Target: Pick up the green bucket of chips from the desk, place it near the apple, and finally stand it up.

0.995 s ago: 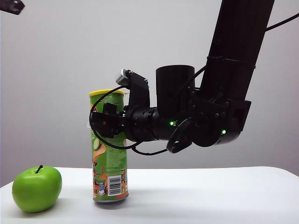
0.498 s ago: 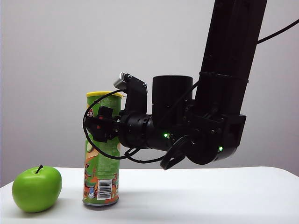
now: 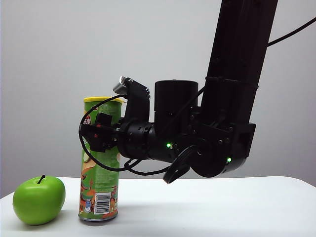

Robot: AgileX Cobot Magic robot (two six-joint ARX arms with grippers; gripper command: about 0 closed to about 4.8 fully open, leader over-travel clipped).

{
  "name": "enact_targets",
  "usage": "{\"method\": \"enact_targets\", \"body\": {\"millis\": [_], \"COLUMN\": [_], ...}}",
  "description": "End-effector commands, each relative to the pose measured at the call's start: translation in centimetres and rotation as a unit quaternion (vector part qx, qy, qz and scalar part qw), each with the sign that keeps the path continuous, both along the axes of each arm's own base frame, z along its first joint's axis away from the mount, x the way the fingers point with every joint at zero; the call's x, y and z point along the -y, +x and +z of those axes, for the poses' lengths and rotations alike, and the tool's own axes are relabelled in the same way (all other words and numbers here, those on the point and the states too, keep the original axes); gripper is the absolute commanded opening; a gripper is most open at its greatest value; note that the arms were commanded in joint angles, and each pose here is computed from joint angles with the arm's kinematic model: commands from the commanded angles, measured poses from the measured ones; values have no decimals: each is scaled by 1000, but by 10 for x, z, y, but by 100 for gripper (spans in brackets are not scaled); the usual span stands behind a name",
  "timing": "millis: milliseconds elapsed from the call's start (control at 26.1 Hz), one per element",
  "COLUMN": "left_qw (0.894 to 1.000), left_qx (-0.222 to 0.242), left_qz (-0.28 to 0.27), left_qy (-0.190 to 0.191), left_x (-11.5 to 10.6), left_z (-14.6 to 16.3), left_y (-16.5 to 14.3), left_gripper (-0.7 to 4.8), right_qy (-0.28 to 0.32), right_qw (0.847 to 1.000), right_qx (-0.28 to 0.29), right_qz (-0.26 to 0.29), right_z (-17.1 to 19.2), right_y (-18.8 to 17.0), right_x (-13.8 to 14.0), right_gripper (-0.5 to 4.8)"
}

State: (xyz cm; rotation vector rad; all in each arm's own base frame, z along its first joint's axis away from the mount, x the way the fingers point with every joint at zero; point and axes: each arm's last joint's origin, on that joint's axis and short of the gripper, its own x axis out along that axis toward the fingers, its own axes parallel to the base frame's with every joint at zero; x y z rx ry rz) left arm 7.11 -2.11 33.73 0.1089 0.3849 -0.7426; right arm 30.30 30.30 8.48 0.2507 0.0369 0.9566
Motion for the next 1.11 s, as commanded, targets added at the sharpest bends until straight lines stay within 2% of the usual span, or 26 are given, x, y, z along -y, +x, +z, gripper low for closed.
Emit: {"method": "enact_targets", "body": {"millis": [38,153,191,230,268,345,459,536,842,1110], "left_qw": [1000,1000,1000,1000,1000,1000,1000,1000,1000,1000], "left_qx": [-3,-4,-5,-6,-6,-4,-4,-4,0,3], "left_qz": [-1,-1,-2,-2,-2,-3,-3,-3,-3,-3], "left_qy": [0,0,0,1,1,2,2,2,2,2], "left_x": [0,0,0,0,0,0,0,0,0,0], "left_z": [0,-1,-1,-1,-1,-1,-1,-1,0,0], "left_y": [0,-1,-1,-1,-1,-1,-1,-1,0,0], "left_gripper": [62,62,62,62,62,62,62,62,62,62], "right_qy": [-30,-32,-32,-32,-32,-30,-29,-26,-23,-48], "right_qw": [999,999,999,999,999,999,999,999,999,998], "right_qx": [-29,-29,-28,-28,-28,-27,-26,-22,-19,-49], "right_qz": [-2,1,2,1,3,4,4,13,13,0], "right_z": [-11,-12,-12,-11,-11,-11,-10,-9,-2,6], "right_y": [0,-1,-1,-1,-1,-1,-1,-1,-3,-19], "right_x": [0,0,0,0,0,0,0,0,1,30], "right_gripper": [211,226,254,315,342,357,443,479,479,479]}}
